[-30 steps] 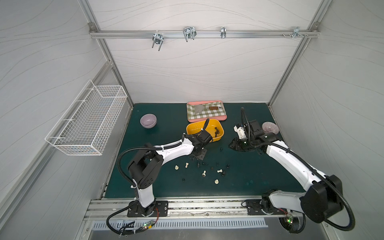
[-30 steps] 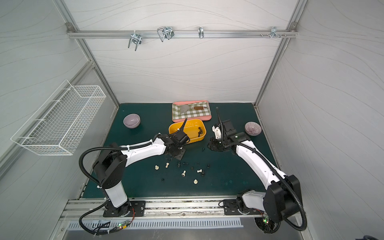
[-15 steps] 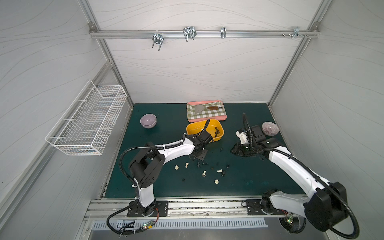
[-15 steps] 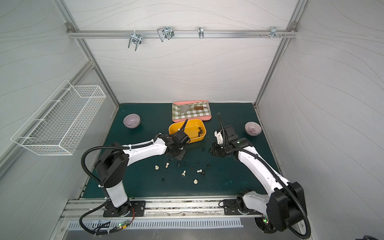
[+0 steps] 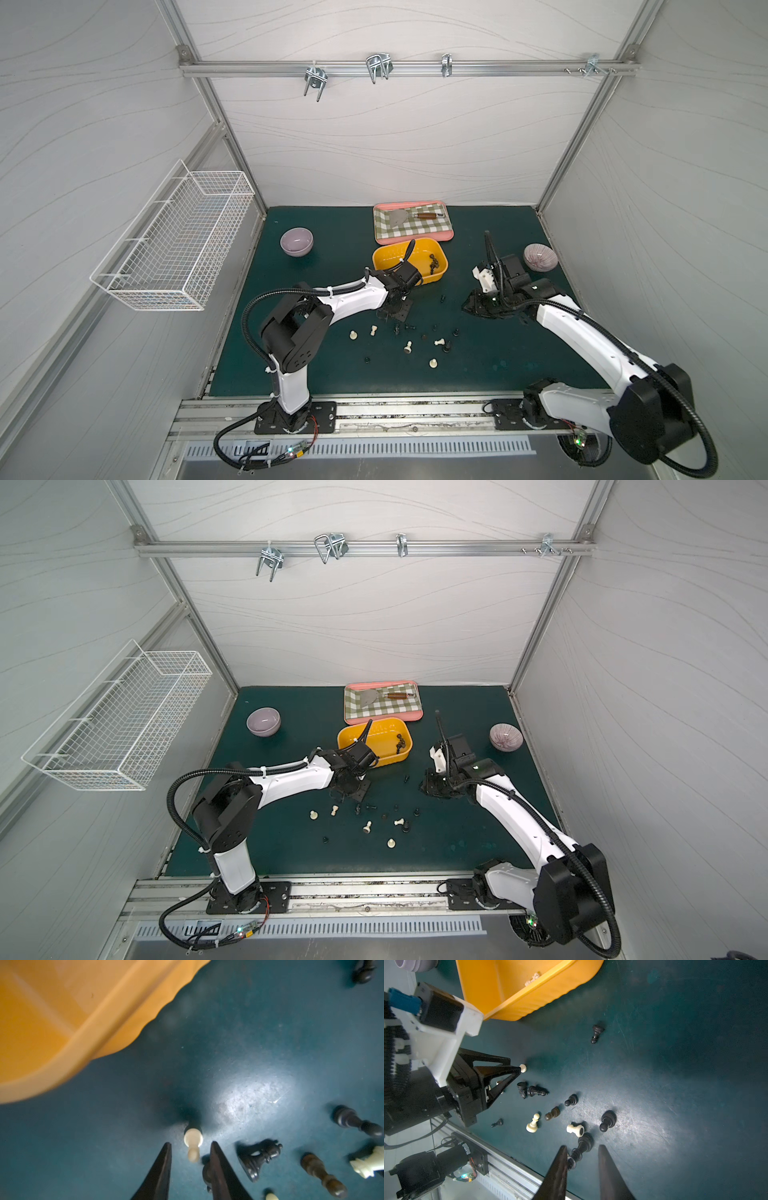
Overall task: Put the chess pieces into the storage box
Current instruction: Pick up the chess piece at the center of the board, then place the chess piece in the storage box.
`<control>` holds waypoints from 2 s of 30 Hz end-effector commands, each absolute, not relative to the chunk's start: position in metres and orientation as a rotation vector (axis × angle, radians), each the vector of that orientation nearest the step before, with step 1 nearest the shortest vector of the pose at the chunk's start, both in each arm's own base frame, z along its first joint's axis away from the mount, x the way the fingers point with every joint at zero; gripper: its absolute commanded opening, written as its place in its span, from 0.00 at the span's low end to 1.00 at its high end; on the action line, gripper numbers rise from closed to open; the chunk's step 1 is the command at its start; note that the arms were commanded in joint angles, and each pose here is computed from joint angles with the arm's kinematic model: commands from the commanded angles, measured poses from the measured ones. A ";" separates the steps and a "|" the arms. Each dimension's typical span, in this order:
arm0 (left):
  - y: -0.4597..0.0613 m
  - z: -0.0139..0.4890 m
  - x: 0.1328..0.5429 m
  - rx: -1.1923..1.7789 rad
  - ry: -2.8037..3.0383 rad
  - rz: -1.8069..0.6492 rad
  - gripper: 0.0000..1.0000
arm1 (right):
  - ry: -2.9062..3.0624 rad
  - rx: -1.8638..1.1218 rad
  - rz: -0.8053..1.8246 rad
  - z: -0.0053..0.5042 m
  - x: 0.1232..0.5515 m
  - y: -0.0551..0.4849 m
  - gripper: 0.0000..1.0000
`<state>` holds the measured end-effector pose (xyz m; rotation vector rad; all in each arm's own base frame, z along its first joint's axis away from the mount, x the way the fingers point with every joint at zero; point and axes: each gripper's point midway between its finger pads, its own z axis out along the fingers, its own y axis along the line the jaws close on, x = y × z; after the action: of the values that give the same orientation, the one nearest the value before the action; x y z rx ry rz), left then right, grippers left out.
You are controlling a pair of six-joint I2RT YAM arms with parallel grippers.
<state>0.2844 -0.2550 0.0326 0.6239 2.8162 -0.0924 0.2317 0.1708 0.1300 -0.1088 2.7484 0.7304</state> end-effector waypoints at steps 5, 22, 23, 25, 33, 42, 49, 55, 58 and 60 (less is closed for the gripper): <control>-0.257 0.023 0.288 0.592 2.828 -0.108 0.30 | 2.757 -0.088 0.721 0.131 0.228 0.167 0.28; -0.257 0.026 0.285 0.608 2.823 -0.124 0.06 | 2.763 -0.083 0.711 0.128 0.227 0.165 0.28; -0.257 0.030 0.286 0.615 2.818 -0.128 0.05 | 2.763 -0.083 0.710 0.127 0.226 0.165 0.28; -0.261 0.040 0.289 0.633 2.796 -0.141 0.05 | 2.766 -0.079 0.707 0.127 0.226 0.164 0.28; -0.282 0.096 0.307 0.630 2.680 -0.262 0.05 | 2.765 -0.079 0.702 0.128 0.223 0.162 0.28; -0.303 0.149 0.352 0.622 2.538 -0.361 0.06 | 2.760 -0.068 0.696 0.131 0.220 0.159 0.28; -0.297 0.154 0.390 0.592 2.520 -0.332 0.07 | 2.760 -0.073 0.691 0.133 0.216 0.157 0.27; -0.285 0.140 0.417 0.558 2.545 -0.299 0.07 | 2.781 -0.070 0.674 0.126 0.211 0.154 0.27; -0.278 0.134 0.431 0.547 2.548 -0.282 0.07 | 2.790 -0.071 0.685 0.123 0.208 0.154 0.27; -0.273 0.131 0.440 0.543 2.545 -0.268 0.07 | 2.789 -0.070 0.683 0.122 0.206 0.153 0.27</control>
<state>0.4217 -0.2723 0.1185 0.5255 2.5964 -0.2660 0.2140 0.1582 0.1244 -0.0851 2.7685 0.6920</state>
